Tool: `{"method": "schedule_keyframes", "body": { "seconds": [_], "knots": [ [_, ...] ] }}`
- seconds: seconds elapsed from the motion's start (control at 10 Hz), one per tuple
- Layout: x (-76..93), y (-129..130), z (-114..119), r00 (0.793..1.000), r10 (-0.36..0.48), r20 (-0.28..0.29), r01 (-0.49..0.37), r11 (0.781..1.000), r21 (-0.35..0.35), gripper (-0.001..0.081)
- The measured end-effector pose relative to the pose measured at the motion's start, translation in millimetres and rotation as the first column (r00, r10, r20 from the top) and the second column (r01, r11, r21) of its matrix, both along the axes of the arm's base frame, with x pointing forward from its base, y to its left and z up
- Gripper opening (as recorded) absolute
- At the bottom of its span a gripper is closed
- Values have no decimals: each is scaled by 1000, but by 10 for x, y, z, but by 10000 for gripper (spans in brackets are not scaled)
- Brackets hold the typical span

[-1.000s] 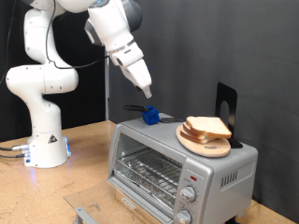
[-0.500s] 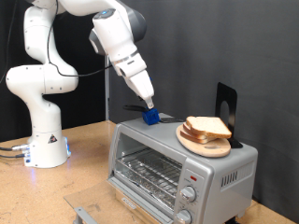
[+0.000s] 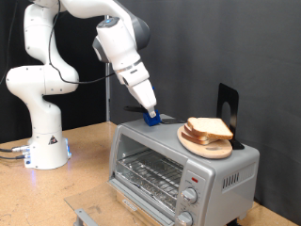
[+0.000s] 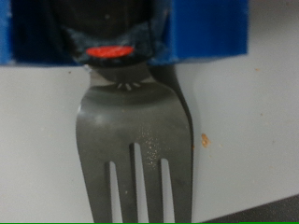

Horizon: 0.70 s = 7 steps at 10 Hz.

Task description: Make a piece of toast with the oven

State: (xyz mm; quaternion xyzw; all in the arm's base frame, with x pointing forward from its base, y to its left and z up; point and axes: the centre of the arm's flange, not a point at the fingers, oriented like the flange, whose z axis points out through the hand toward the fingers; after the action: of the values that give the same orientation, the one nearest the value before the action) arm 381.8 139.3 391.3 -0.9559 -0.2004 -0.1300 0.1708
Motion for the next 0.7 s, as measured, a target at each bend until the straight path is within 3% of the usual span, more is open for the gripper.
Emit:
{"method": "schedule_keyframes", "body": {
  "seconds": [0.7],
  "knots": [
    [21,9,-106,999,-17,-29,17,1000,8,808]
  ]
}}
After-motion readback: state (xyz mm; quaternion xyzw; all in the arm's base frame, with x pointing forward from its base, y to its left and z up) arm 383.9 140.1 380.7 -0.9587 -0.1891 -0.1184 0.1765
